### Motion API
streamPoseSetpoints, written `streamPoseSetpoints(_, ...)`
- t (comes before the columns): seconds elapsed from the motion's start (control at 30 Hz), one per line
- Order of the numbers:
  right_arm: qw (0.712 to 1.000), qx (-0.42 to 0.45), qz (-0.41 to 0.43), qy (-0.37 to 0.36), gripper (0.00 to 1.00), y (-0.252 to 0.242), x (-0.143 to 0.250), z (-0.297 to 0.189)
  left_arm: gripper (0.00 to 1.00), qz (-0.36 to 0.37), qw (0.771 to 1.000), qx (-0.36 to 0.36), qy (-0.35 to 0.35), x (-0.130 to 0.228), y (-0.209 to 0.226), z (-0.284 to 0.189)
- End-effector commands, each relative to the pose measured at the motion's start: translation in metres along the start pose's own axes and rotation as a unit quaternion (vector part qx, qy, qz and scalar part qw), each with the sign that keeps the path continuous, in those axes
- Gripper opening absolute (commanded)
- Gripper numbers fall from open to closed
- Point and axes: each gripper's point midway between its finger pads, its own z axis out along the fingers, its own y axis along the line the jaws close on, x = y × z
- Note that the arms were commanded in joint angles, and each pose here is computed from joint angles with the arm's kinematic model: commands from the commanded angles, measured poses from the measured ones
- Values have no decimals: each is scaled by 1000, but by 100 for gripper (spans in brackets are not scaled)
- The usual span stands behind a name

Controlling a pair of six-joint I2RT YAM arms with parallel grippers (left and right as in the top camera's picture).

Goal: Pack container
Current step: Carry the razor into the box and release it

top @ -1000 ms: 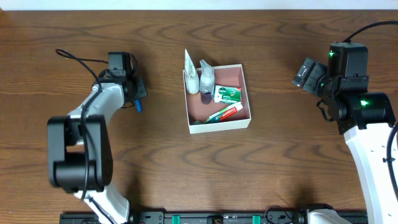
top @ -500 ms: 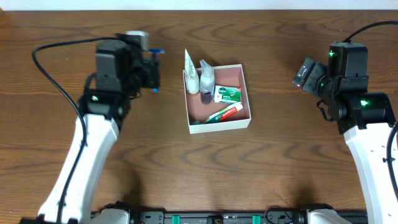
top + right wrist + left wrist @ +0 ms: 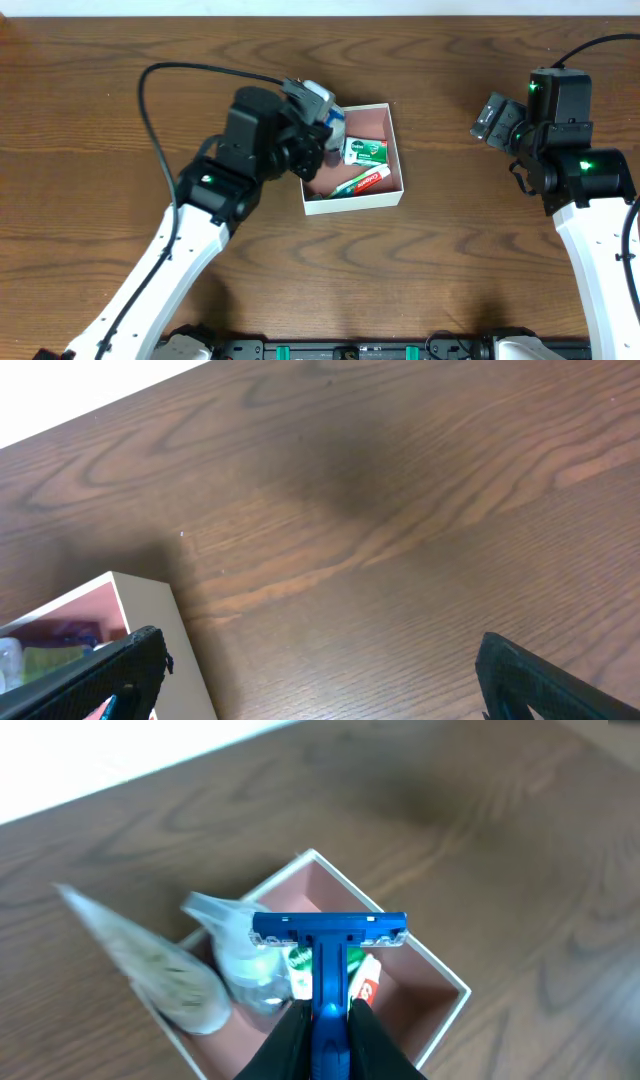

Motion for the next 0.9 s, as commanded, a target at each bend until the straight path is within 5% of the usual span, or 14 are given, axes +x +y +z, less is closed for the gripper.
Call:
streamPoseSetpoints(0.0, 1000, 6, 11, -9, 99, -3, -6, -3, 14, 14, 1000, 7, 25, 11, 0, 17)
streamPoseSetpoints(0.3, 1000, 6, 11, -9, 99, -3, -6, -3, 17, -2, 996, 10, 84, 47, 11, 64)
streamPoseSetpoints(0.43, 1000, 6, 11, -9, 99, -3, -6, -3, 54, -5, 996, 10, 91, 53, 14, 73)
streamPoseSetpoints(0.67, 1000, 6, 11, -9, 99, -3, -6, -3, 69, -4, 996, 10, 86, 50, 13, 71)
streamPoseSetpoints(0.87, 1000, 6, 11, -9, 99, -3, -6, -3, 92, -9, 998, 8, 64, 35, 8, 52)
